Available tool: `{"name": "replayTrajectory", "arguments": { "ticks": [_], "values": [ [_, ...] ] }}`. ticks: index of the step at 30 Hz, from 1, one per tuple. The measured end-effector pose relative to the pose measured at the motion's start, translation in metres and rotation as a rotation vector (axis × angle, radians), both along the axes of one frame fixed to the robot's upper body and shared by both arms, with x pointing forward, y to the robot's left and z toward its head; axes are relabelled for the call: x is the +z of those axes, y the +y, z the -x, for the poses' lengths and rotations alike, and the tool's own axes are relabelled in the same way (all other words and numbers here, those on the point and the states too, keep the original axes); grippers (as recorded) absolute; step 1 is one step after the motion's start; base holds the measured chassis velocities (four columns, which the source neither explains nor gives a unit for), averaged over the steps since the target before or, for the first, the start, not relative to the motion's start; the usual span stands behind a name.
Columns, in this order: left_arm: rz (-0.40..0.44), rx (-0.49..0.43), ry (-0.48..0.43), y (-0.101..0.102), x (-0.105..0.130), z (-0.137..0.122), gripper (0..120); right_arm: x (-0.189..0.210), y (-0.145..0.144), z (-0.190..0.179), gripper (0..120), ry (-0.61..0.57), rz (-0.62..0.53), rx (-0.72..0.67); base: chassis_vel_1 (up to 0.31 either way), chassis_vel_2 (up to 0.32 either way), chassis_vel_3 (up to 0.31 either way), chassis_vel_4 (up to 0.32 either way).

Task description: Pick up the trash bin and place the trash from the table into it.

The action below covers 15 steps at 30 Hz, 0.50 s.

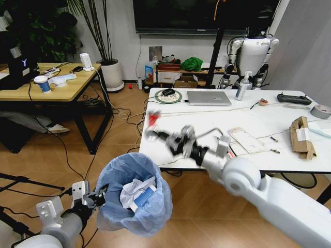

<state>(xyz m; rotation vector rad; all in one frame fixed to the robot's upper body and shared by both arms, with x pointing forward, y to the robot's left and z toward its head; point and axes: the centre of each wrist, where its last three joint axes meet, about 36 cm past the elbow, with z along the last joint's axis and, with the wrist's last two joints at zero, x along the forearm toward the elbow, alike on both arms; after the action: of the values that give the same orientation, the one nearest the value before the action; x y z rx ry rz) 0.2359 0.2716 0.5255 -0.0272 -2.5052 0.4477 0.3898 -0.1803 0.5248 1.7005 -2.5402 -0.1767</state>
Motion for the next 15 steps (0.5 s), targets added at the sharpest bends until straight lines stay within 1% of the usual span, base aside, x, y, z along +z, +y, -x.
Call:
{"name": "replayTrajectory", "arguments": {
  "ticks": [2,7,15],
  "values": [
    [0.004,0.001,-0.001,0.000,0.000,0.000,0,-0.005,0.002,0.008,1,-0.002,0.014,0.041,0.000,0.000,0.000,0.000],
    [0.009,0.007,-0.003,0.001,0.001,-0.001,0,-0.022,0.002,0.021,1,0.019,0.054,0.065,0.000,0.000,0.000,0.000],
    [0.012,0.011,-0.012,0.001,0.002,-0.002,0,-0.028,0.004,0.028,1,-0.004,0.073,0.098,0.000,0.000,0.000,0.000]
  ]
}}
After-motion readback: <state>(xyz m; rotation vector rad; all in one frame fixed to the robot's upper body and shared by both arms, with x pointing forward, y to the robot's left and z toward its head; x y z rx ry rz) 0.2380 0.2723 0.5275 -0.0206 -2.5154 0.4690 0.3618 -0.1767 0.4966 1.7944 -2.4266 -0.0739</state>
